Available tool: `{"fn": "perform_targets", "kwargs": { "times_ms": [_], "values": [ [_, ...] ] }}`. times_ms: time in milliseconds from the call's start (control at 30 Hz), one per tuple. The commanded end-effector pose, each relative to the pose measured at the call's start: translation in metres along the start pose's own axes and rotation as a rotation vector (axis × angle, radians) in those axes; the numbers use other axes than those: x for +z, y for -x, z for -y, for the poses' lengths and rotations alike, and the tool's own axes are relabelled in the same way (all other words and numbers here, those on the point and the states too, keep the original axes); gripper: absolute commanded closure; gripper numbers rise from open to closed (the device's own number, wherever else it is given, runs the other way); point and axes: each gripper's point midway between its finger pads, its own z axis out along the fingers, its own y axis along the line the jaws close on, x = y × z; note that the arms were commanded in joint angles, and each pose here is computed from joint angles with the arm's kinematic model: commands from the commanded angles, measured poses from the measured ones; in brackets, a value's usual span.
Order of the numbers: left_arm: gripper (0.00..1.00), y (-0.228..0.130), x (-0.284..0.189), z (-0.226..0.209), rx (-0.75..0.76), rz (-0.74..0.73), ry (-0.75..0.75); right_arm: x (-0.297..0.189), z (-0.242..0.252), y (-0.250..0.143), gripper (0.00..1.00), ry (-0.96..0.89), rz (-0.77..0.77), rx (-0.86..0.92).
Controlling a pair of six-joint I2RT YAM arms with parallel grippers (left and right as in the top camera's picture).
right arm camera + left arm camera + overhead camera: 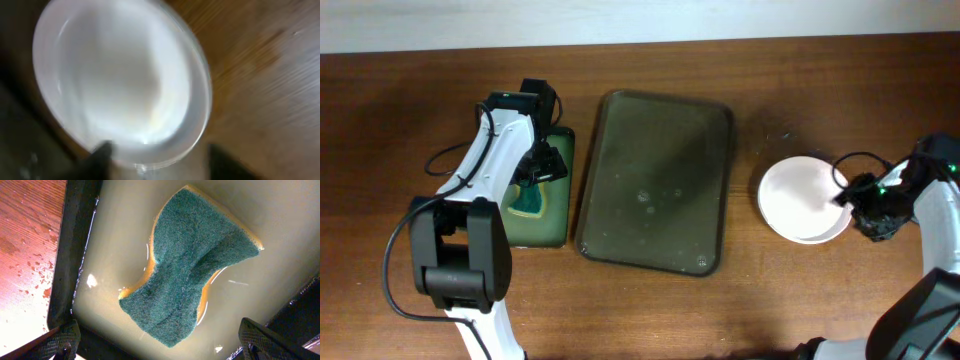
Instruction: Clean dirty plates on tray and stack at the side
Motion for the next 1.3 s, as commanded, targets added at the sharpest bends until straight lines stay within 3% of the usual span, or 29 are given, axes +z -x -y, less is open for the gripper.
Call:
{"fn": "perform_targets", "kwargs": {
  "times_ms": [0,100,167,233,333,467,567,700,933,1267],
  "values": [
    [0.0,0.002,-0.002,-0.002,-0.006,0.005,-0.003,-0.051,-0.059,-0.023,0.27,0.138,0.112,-0.212],
    [0.01,0.002,-0.002,-0.002,-0.006,0.005,-0.003,-0.109,-0.127,-0.08,0.24,0.294,0.27,-0.512],
    [0.01,0.002,-0.002,-0.002,-0.006,0.005,-0.004,-0.141,-0.165,-0.119,0.02,0.429,0.351,-0.697],
    [0.0,0.002,-0.002,-0.002,-0.006,0.005,-0.004,-0.156,-0.186,-0.143,0.02,0.514,0.382,-0.797],
    [0.01,0.002,-0.002,-0.002,-0.006,0.005,-0.003,-0.148,-0.189,-0.168,0.02,0.519,0.309,-0.857],
    [0.01,0.002,-0.002,-0.002,-0.006,0.005,-0.003,-0.152,-0.184,-0.166,0.02,0.493,0.353,-0.923],
    [0.0,0.002,-0.002,-0.002,-0.006,0.005,-0.003,-0.185,-0.168,-0.15,0.02,0.484,0.637,-0.926],
    [0.0,0.002,-0.002,-0.002,-0.006,0.005,-0.004,-0.173,-0.144,-0.153,0.02,0.551,0.83,-0.902],
    [0.01,0.002,-0.002,-0.002,-0.006,0.005,-0.003,-0.106,-0.101,-0.17,0.02,0.658,0.991,-0.894],
    [0.01,0.002,-0.002,-0.002,-0.006,0.005,-0.003,-0.059,-0.107,-0.16,0.02,0.712,1.068,-0.888]
  ]
}}
